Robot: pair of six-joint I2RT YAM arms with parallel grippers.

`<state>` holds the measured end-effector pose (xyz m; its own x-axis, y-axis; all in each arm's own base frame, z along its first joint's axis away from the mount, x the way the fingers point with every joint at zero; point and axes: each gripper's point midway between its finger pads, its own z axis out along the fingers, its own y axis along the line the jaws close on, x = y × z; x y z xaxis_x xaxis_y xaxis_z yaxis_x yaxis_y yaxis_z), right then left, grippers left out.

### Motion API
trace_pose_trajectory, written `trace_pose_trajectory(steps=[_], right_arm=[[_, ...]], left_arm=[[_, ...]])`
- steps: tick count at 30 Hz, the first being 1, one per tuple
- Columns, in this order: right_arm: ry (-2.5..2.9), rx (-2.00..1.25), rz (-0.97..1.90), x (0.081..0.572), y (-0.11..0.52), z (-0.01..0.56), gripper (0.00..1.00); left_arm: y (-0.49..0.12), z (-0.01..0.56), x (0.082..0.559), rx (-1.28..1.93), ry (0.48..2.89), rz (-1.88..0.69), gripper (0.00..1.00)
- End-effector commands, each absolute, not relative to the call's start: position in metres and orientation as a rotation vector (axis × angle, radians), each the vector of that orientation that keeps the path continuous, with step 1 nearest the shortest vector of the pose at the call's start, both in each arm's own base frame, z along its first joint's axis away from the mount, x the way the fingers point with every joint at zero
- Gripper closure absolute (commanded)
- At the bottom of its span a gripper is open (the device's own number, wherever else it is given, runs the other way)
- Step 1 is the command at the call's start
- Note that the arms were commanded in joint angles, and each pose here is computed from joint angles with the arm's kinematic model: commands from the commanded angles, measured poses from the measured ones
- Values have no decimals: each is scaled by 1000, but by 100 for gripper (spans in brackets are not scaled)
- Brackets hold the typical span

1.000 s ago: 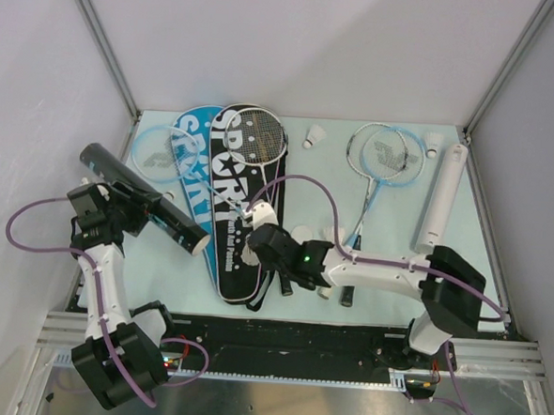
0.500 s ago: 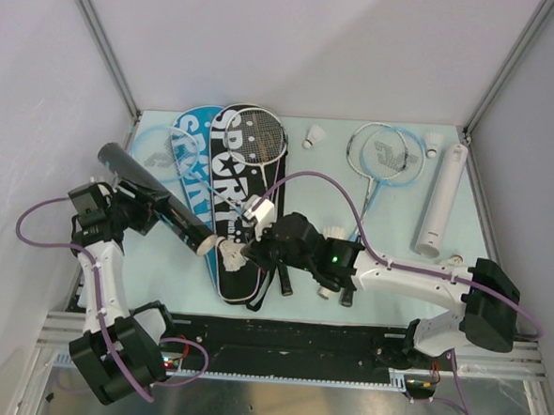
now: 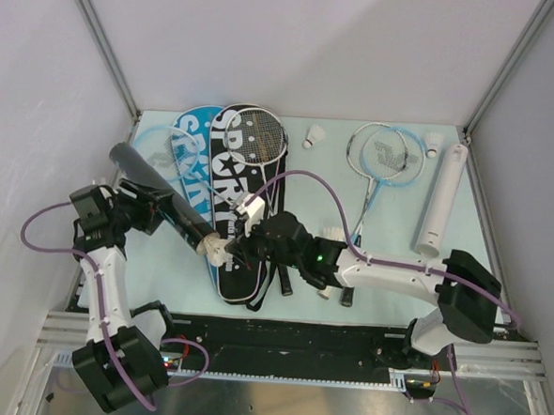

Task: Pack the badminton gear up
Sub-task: Place the shuttlecock at the shuttle tube.

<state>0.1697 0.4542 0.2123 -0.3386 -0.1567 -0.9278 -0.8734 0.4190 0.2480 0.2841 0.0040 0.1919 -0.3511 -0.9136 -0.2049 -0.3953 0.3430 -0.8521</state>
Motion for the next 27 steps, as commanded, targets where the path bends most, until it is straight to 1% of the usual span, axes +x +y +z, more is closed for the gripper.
trace_pose_trajectory(steps=[1,7,12,16,22,27], right_arm=[[1719,-762,1029,188,472,235,100],[1730,-679,1019,197,476,235,100],[1711,-471,1016,219,477,247,100],[1681,-370,1038,228,484,252,100],[1666,-257,1043,242,491,251,100],[1658,-225,1069,246,500,248,100]], left_arm=[[-9,212,280,-1103,1852,-1029,43],[-9,208,276,-1148,1824,-1026,44],[-13,205,272,-1189,1790,-1047,44],[-14,207,269,-1230,1747,-1070,44],[-18,214,263,-1253,1684,-1089,45],[-18,208,261,-1273,1678,-1080,45]])
